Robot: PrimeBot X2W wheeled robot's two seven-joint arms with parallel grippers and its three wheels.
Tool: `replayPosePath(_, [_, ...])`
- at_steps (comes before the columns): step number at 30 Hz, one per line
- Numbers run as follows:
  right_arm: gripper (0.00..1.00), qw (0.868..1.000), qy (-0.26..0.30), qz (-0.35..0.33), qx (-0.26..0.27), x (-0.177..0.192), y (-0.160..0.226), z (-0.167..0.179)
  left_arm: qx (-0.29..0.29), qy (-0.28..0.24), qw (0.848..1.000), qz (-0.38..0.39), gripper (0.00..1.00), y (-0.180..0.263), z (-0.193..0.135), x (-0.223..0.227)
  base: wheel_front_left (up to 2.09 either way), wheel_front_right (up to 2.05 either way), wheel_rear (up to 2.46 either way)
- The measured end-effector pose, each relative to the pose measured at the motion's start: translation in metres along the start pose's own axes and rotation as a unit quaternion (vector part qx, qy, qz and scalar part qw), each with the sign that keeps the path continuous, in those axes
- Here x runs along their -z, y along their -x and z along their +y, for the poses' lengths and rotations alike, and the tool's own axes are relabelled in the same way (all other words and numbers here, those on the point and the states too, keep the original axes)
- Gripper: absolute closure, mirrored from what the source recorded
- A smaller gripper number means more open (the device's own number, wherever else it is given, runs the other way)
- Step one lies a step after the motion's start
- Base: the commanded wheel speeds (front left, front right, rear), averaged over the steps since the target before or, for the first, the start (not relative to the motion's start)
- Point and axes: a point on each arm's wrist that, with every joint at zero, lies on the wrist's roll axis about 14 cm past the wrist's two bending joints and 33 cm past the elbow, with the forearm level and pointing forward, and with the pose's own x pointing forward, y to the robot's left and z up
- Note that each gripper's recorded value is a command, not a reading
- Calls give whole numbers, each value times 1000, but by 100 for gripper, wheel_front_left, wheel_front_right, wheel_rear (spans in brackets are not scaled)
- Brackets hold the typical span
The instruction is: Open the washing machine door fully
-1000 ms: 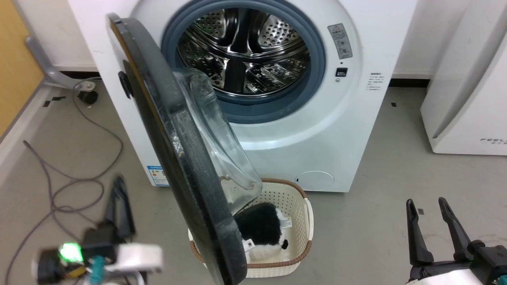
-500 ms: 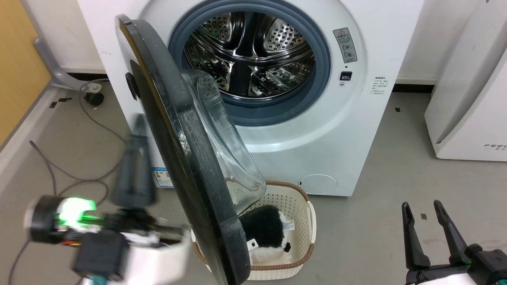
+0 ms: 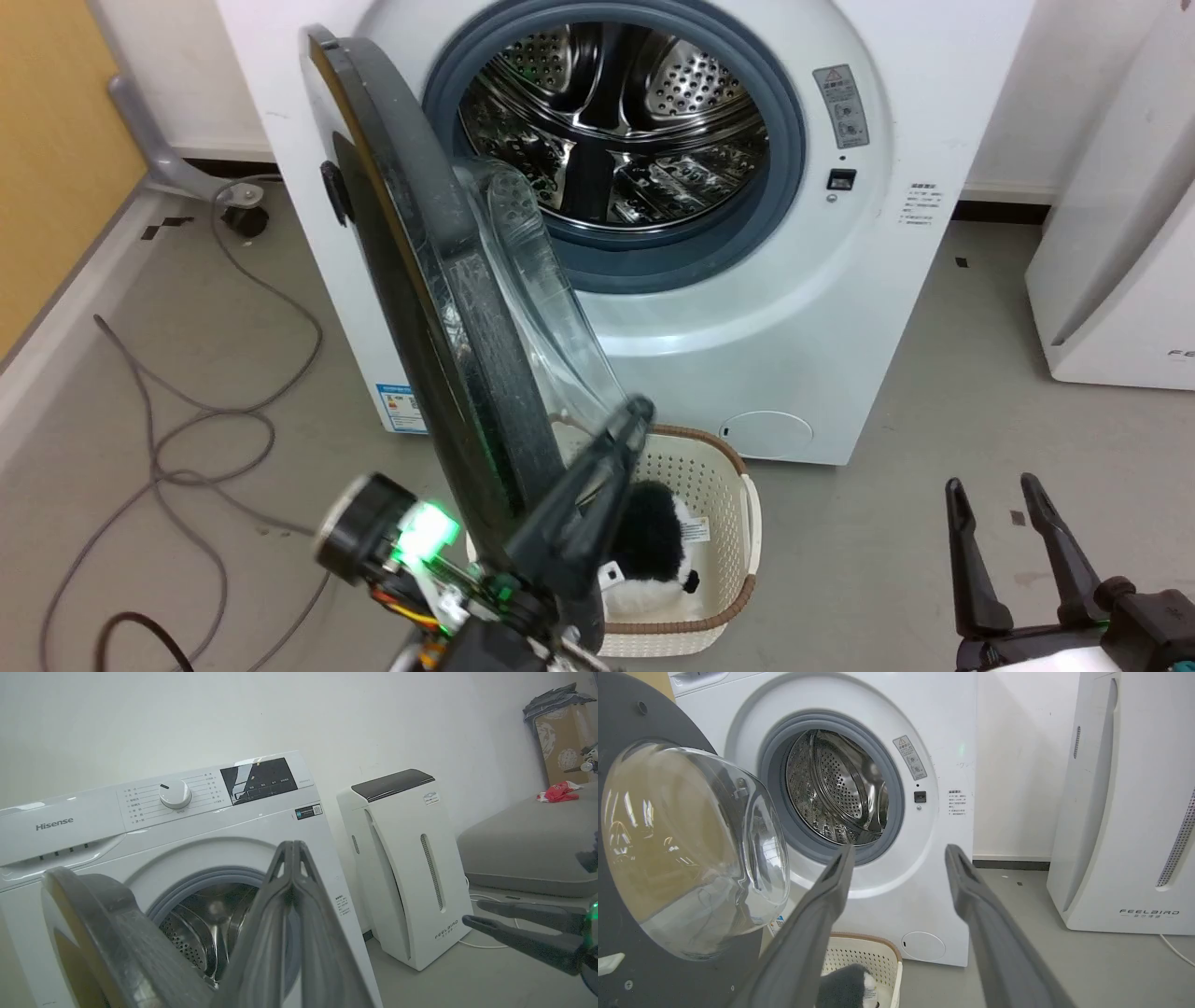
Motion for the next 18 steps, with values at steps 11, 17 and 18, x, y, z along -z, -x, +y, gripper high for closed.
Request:
replayPosePath(11, [0, 1000, 1, 10, -9, 7, -6, 4, 65, 32, 993, 88, 100, 31, -41, 45, 0, 0, 0])
replayPosePath(17, [0, 1000, 1, 17, -12, 13, -8, 6, 87, 47, 986, 131, 100, 44, -56, 69, 0, 0, 0])
replayPosePath(18, [0, 1000, 1, 18, -11, 14, -8, 5, 87, 48, 986, 138, 100, 46, -57, 73, 0, 0, 0])
